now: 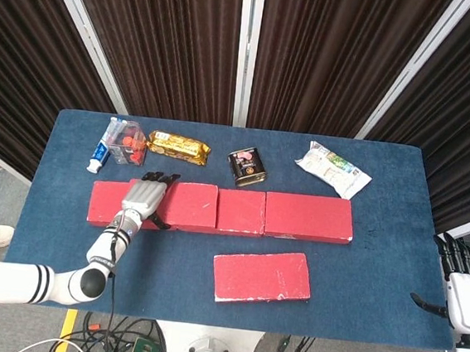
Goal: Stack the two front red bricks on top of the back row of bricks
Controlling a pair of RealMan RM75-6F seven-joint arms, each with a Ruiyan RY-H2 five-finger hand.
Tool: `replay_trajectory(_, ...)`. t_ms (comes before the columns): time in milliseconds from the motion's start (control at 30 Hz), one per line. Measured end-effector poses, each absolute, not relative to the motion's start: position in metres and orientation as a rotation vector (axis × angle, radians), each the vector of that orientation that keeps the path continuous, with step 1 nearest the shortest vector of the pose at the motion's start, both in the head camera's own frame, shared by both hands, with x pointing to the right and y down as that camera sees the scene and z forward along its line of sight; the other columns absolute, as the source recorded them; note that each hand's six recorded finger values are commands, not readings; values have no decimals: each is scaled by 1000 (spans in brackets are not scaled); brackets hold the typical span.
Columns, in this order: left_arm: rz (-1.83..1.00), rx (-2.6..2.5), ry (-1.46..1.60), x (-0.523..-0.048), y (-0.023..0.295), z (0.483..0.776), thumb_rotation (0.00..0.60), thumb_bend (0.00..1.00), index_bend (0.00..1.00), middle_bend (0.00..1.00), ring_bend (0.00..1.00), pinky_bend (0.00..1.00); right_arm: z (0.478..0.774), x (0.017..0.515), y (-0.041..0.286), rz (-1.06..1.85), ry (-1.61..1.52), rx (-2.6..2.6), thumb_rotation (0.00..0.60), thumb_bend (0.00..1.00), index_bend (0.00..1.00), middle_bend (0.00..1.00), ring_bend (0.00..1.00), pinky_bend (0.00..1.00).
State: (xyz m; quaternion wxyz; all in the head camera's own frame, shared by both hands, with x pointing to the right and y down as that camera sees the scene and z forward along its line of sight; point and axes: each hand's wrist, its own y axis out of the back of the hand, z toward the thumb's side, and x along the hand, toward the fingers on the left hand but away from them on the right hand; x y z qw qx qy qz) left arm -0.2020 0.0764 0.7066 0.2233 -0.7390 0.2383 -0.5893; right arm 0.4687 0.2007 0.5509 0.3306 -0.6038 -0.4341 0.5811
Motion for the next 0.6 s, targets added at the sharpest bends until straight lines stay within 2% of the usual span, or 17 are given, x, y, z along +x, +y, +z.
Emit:
replay_trajectory(367,-1612,-2033,681,-193,62,702,600,0,0,186,0,0,551,469,200,1519,-1136,-1579,600,13,0,0,0,0)
replay_trajectory(600,-1621,-2033,660,-193,64,704,600,0,0,186,0,0,553,469,201,1524,-1134,-1583,600,13,0,0,0,0)
